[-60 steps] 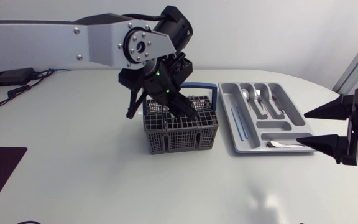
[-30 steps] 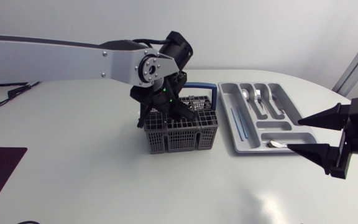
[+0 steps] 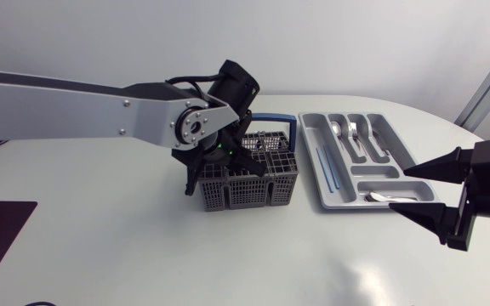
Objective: Unload the cutlery basket into the drawer organizer.
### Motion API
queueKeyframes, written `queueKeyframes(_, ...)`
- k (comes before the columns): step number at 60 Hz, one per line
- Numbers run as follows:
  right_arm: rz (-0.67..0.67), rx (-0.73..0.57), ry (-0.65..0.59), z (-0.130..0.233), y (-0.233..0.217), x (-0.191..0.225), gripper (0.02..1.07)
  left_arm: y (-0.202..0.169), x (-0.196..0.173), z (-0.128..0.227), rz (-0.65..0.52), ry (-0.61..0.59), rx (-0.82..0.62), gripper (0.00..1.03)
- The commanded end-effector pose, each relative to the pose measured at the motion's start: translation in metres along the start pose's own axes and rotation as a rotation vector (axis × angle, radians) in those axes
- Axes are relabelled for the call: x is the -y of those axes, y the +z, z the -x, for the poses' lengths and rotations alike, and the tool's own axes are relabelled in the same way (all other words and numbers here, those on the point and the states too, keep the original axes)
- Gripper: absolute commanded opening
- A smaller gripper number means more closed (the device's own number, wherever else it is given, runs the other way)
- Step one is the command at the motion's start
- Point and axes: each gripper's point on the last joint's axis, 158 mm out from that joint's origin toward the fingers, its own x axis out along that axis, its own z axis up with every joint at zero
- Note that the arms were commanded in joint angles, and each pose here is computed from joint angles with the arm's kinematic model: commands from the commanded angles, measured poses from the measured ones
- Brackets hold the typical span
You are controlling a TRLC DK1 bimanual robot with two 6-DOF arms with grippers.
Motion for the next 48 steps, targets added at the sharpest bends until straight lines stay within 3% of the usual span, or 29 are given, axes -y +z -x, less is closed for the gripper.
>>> queueKeyframes(1, -0.017, -0.003, 0.021, -0.004, -0.004, -0.009, 0.99, 0.003, 0.0, 0.014, 0.032, -0.005, 0.045, 0.1)
queueKeyframes(9, -0.011, -0.009, 0.027, -0.005, -0.004, -0.014, 0.99, 0.011, -0.004, 0.024, 0.046, -0.006, 0.105, 0.04)
queueKeyframes(17, -0.009, -0.013, 0.026, -0.006, -0.005, -0.016, 0.99, 0.01, -0.004, 0.024, 0.044, -0.007, 0.105, 0.04)
queueKeyframes(21, -0.006, -0.015, 0.021, -0.005, -0.006, -0.016, 0.99, 0.009, -0.003, 0.023, 0.042, -0.008, 0.104, 0.08)
queueKeyframes(25, -0.005, -0.016, 0.019, -0.005, -0.006, -0.017, 0.99, 0.008, 0.0, 0.023, 0.04, -0.011, 0.1, 0.23)
queueKeyframes(33, 0.003, -0.02, 0.017, -0.005, -0.008, -0.021, 0.99, 0.005, 0.004, 0.019, 0.045, -0.015, 0.089, 0.34)
queueKeyframes(48, 0.003, -0.021, 0.018, -0.005, -0.009, -0.023, 0.99, 0.0, 0.007, 0.005, 0.046, -0.013, 0.062, 0.34)
